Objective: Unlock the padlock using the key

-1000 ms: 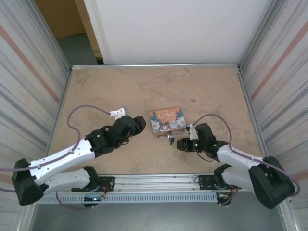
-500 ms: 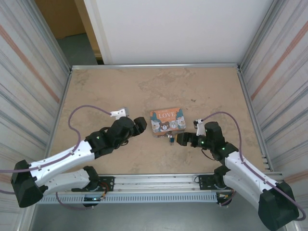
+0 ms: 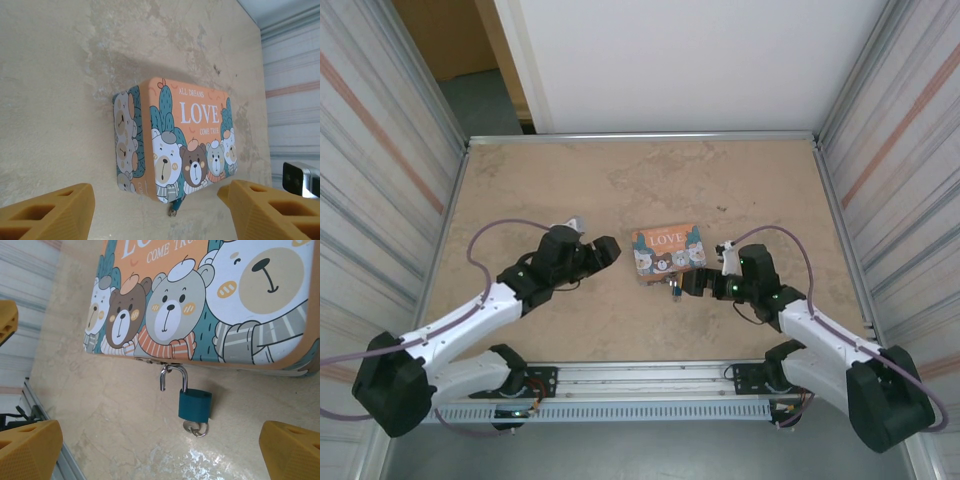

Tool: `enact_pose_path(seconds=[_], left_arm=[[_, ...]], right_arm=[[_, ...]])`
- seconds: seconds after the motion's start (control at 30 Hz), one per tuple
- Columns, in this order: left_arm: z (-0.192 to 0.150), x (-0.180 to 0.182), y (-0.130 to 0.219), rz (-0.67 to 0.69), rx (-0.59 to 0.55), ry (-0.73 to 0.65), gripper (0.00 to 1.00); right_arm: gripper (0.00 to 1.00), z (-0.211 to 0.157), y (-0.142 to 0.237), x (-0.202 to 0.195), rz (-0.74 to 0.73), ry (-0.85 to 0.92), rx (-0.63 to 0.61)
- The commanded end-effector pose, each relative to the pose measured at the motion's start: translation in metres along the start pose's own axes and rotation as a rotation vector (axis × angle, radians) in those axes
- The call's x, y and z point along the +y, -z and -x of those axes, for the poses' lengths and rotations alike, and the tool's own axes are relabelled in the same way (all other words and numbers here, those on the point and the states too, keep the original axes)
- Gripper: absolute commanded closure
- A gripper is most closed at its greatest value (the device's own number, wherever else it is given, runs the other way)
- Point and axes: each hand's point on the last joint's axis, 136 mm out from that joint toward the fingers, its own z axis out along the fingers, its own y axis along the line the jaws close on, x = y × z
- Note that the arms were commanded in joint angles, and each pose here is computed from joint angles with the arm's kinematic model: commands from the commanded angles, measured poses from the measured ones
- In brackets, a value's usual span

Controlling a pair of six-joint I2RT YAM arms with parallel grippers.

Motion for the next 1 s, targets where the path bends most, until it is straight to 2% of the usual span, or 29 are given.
enact_pose_path(seconds=[0.0, 0.5, 0.8, 0.97], left_arm=[[-0.006, -0.01, -0.007, -0.082, 0.074, -0.027, 0.29], [-0.013, 0.007, -0.024, -0.05, 0.135, 0.024, 0.3], [-0.014, 0.019, -0.033, -0.024, 0.157, 0.062, 0.3], [-0.013, 0.02, -0.045, -0.024, 0.184, 0.071, 0.32]], right_arm=[[0.01, 0.02, -0.004, 0.012, 0.034, 0.03, -0.029], [0.01, 0.06, -0.037, 0.01, 0.012, 0.202, -0.028], [0.0, 0.036, -0.026, 0.006, 0.022, 0.196, -0.014], [0.08, 0.019, -0.026, 0.007, 0.069, 0.168, 0.016]])
